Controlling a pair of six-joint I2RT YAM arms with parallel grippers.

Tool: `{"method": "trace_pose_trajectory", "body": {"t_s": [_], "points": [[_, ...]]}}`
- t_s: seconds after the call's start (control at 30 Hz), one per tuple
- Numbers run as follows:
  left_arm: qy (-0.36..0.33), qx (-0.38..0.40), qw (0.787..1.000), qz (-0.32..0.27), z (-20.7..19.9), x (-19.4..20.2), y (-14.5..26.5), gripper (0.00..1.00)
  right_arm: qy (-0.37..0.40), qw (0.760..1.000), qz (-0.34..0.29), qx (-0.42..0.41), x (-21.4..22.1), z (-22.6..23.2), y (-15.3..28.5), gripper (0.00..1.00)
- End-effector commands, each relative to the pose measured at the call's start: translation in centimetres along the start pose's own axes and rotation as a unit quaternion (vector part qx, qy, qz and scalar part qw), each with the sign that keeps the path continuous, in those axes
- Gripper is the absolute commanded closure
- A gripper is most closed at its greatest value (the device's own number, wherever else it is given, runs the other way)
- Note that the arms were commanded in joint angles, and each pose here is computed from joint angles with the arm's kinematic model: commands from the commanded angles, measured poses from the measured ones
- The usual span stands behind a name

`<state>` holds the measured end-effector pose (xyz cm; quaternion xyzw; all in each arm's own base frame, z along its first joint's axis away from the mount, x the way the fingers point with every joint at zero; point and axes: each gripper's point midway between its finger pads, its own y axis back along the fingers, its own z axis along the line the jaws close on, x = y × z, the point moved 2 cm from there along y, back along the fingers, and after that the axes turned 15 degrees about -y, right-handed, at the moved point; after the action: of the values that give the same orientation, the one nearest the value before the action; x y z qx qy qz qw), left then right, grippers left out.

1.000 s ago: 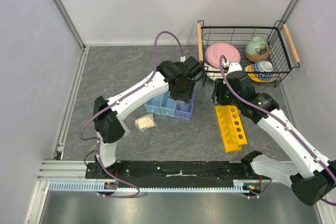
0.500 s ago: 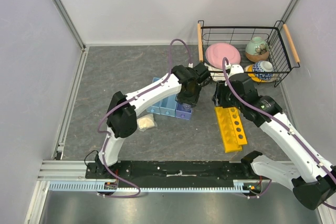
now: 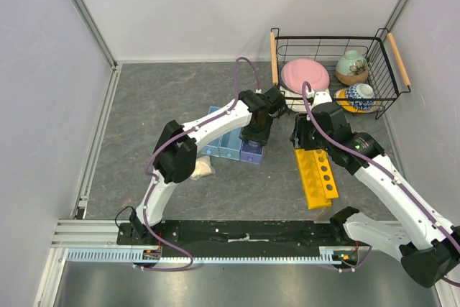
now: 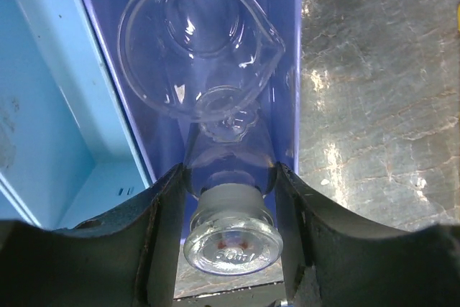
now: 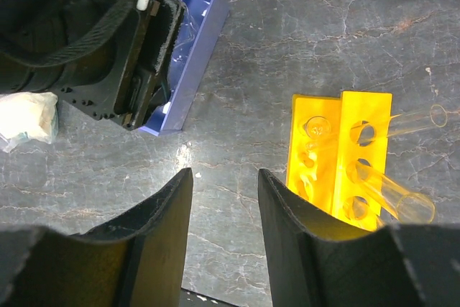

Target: Organize the chemistry lab equipment

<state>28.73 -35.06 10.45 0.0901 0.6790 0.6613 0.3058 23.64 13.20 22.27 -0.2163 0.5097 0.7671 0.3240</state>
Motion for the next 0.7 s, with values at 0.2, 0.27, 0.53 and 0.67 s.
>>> {"method": "trace_pose_trajectory", "body": {"t_s": [0.2,0.27,0.53,0.67], "points": [[0.004,0.001,1.000,-0.019,-0.2,-1.6,-1.1,0.78,-0.002,1.000,-0.009,-0.019,-0.1,0.4,0.3,0.51],[0.005,0.002,1.000,-0.020,-0.1,-1.7,-0.9,0.77,-0.002,1.000,-0.009,-0.019,0.0,0.3,0.3,0.51],[0.005,0.001,1.000,-0.026,0.1,-1.8,0.0,0.60,-0.002,1.000,-0.008,-0.023,-0.1,0.5,0.3,0.51],[0.003,0.000,1.000,-0.024,0.1,-1.7,0.1,0.54,-0.003,1.000,-0.009,-0.026,-0.1,0.6,0.4,0.51]]}}
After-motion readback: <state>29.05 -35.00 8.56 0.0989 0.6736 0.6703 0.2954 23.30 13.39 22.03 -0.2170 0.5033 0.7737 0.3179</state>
